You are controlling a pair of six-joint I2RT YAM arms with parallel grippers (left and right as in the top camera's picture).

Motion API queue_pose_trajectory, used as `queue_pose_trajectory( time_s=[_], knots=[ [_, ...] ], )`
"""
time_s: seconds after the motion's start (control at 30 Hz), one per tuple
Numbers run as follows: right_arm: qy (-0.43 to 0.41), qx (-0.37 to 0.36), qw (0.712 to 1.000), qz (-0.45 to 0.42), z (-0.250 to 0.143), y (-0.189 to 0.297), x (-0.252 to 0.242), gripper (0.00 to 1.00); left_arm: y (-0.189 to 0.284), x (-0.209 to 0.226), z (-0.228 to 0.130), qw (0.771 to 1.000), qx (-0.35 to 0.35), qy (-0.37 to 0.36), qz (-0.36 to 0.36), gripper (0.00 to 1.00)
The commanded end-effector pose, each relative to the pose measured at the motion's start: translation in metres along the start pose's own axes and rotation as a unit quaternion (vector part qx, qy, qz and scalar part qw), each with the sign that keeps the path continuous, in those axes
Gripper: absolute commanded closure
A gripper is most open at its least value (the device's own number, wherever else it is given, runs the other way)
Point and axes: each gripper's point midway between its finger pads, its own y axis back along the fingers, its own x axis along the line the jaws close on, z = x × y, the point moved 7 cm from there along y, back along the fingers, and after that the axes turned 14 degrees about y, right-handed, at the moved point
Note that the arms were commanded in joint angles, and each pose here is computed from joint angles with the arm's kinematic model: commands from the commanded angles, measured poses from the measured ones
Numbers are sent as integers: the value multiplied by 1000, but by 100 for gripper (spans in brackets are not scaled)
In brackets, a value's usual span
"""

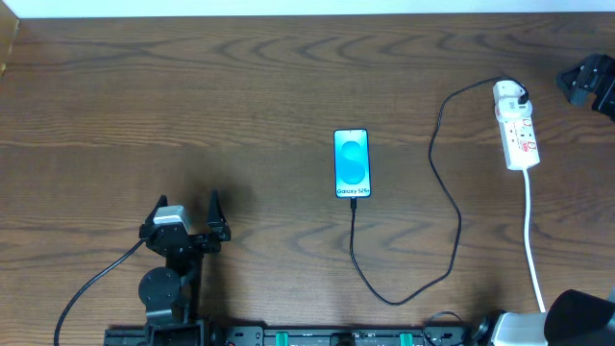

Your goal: Plug charger to phone and switch on socket

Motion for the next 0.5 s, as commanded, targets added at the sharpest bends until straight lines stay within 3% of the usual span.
queue_pose_trajectory(
  time_s=[0.0, 0.47],
  knots=[
    [0, 0, 1000, 3, 0, 1, 4, 1, -1, 2, -12, 1000, 25, 6, -1, 8],
    [2, -1, 1000, -4, 0, 1, 2, 1, -1, 2, -12, 1000, 25, 6, -1, 8]
  ],
)
